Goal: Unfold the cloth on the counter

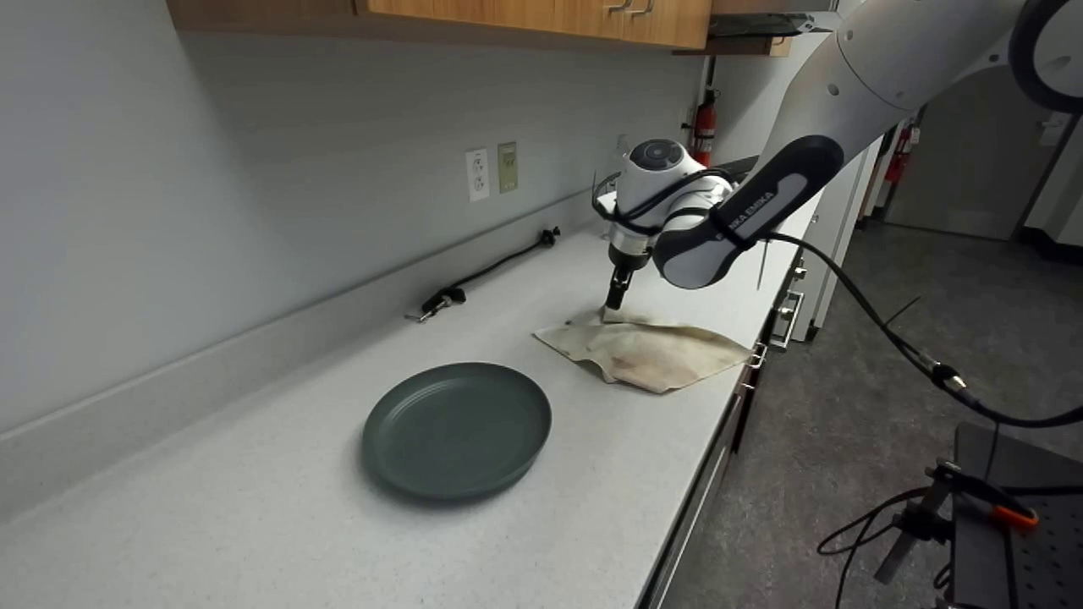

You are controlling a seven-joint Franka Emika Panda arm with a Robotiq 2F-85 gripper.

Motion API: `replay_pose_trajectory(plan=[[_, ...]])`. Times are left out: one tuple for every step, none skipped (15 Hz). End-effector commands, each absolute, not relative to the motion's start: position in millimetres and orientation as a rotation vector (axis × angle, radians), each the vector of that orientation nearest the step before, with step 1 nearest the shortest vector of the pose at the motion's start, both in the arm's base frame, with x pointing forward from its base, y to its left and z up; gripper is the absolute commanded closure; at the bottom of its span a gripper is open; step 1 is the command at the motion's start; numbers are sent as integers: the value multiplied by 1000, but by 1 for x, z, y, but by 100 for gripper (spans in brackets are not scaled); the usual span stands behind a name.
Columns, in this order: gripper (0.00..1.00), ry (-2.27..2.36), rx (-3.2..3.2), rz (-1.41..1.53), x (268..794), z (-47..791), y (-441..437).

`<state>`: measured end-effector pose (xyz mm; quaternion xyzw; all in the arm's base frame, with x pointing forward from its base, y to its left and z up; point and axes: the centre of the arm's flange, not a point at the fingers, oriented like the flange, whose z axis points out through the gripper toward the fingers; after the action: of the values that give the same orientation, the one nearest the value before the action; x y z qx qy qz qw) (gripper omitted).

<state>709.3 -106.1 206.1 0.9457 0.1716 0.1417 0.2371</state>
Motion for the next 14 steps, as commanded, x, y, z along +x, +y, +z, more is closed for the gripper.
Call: replay_pose_trajectory(plan=[[0, 429, 2596, 409, 710, 211, -109], [0, 424, 2597, 411, 710, 211, -110], [0, 420, 2598, 412, 710, 211, -109], [0, 416, 2599, 413, 709, 211, -109], [0, 413, 2600, 414, 709, 212, -109], [0, 411, 2602, 415, 708, 212, -109], [0, 409, 2602, 415, 708, 212, -109], [0, 408, 2602, 416, 708, 212, -109], [0, 407, 2602, 416, 708, 212, -109], [0, 406, 2602, 416, 708, 212, -109], [0, 403, 2603, 417, 708, 212, -109], [0, 402, 2603, 417, 708, 212, -108], [0, 403, 2602, 416, 708, 212, -108], [0, 402, 2601, 414, 708, 212, -108]])
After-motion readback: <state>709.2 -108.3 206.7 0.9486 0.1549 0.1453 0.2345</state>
